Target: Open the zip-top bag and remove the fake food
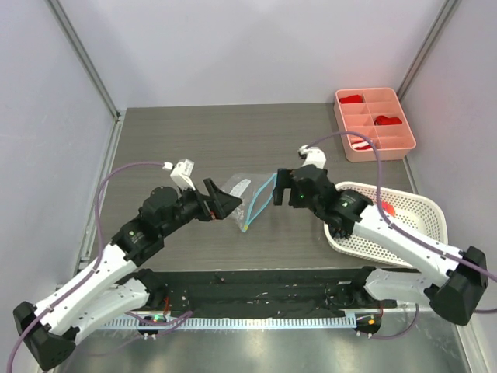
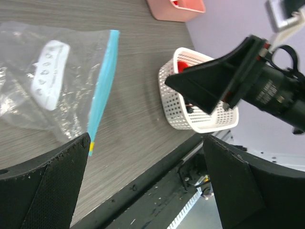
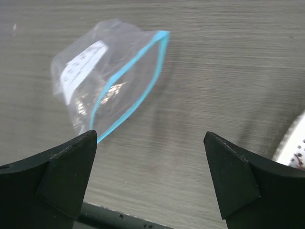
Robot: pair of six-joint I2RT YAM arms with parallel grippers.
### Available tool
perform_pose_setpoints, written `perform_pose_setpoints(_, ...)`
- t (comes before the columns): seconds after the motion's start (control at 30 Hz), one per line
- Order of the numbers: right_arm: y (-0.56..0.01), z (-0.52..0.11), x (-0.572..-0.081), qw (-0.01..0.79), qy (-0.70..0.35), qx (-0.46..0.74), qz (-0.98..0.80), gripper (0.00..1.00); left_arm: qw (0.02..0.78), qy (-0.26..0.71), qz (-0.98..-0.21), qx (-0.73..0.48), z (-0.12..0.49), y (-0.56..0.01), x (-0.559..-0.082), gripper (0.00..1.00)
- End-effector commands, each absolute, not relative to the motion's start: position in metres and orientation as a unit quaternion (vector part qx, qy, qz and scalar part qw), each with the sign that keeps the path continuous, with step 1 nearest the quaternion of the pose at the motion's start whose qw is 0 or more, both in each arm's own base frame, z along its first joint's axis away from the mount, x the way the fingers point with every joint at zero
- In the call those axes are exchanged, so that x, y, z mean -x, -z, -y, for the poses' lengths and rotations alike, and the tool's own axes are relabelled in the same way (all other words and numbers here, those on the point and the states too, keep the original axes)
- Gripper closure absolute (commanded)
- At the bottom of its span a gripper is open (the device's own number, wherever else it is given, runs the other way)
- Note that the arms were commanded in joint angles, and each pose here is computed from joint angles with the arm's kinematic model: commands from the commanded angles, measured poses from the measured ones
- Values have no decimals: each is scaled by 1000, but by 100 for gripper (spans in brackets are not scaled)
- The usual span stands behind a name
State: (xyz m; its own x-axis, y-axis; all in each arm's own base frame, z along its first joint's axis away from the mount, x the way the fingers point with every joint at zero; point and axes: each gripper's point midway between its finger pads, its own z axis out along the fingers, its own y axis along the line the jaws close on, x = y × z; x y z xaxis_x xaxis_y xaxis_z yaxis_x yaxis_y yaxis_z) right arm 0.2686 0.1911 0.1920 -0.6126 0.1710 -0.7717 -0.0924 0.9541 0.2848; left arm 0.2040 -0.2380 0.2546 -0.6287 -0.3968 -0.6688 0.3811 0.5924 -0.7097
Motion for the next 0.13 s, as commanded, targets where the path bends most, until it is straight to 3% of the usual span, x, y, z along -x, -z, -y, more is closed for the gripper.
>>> perform_pose_setpoints(0.0,-244,-224,-268,501,-161,20,-850,1,472,390,-791,7,212,-267,-209,0)
perform_pose_setpoints(0.1,-267,-236,-265,525,-170,33,-833,0,499,370,-783,-13,202,-289,-209,0)
